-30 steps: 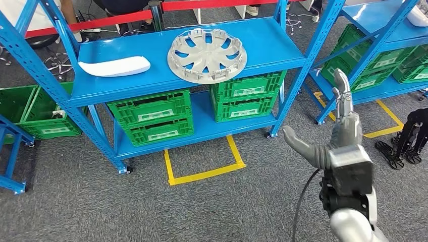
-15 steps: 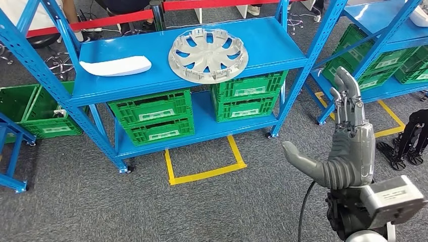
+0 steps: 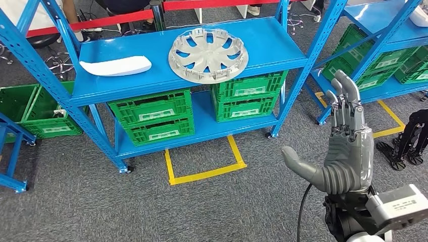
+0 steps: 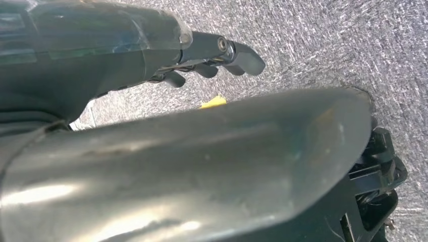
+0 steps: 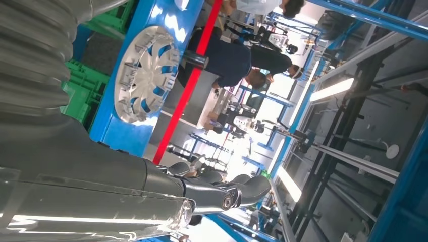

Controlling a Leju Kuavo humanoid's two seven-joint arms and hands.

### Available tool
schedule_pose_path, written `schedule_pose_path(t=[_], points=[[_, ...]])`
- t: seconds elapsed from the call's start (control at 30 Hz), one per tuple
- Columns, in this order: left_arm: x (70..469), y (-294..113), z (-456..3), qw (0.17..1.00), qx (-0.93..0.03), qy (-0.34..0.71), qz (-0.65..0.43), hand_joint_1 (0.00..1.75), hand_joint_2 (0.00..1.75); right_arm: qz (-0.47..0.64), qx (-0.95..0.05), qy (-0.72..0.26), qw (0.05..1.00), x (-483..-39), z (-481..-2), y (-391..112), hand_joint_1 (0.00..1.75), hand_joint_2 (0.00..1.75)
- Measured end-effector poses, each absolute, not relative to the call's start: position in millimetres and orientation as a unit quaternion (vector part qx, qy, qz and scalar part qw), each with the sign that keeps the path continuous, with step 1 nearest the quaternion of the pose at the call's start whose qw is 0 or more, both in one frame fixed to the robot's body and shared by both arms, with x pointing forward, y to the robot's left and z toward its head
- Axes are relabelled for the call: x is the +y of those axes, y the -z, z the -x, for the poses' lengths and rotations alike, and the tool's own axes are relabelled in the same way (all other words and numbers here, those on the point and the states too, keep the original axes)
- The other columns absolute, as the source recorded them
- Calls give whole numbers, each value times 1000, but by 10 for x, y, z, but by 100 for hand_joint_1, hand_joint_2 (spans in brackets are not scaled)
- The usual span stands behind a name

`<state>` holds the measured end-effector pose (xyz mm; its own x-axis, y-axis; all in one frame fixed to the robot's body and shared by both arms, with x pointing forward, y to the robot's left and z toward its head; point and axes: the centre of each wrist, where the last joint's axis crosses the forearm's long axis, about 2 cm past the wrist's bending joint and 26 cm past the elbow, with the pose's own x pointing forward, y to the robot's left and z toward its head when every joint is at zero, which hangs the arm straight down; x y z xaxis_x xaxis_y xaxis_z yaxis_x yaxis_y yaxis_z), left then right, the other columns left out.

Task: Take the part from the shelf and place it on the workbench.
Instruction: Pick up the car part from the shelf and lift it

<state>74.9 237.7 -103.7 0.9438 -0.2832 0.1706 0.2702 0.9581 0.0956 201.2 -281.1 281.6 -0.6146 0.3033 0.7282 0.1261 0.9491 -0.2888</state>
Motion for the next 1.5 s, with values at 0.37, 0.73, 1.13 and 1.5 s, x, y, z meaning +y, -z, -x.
schedule_pose_path(t=[0.37, 0.73, 1.13, 1.5], points=[[2337, 1032, -749, 983, -111, 146, -31, 0, 0, 127, -895, -122, 410, -2776, -1969, -2932, 0, 175], [2286, 1027, -747, 982, -116, 148, -25, 0, 0, 130, -895, -131, 405, -2764, -1960, -2989, 0, 175], [2212, 1019, -739, 982, -117, 149, -18, 0, 0, 122, -899, -138, 396, -2741, -1933, -3028, 0, 175], [2189, 1014, -751, 982, -119, 149, -16, 0, 0, 129, -899, -145, 393, -2748, -1933, -3038, 0, 175]])
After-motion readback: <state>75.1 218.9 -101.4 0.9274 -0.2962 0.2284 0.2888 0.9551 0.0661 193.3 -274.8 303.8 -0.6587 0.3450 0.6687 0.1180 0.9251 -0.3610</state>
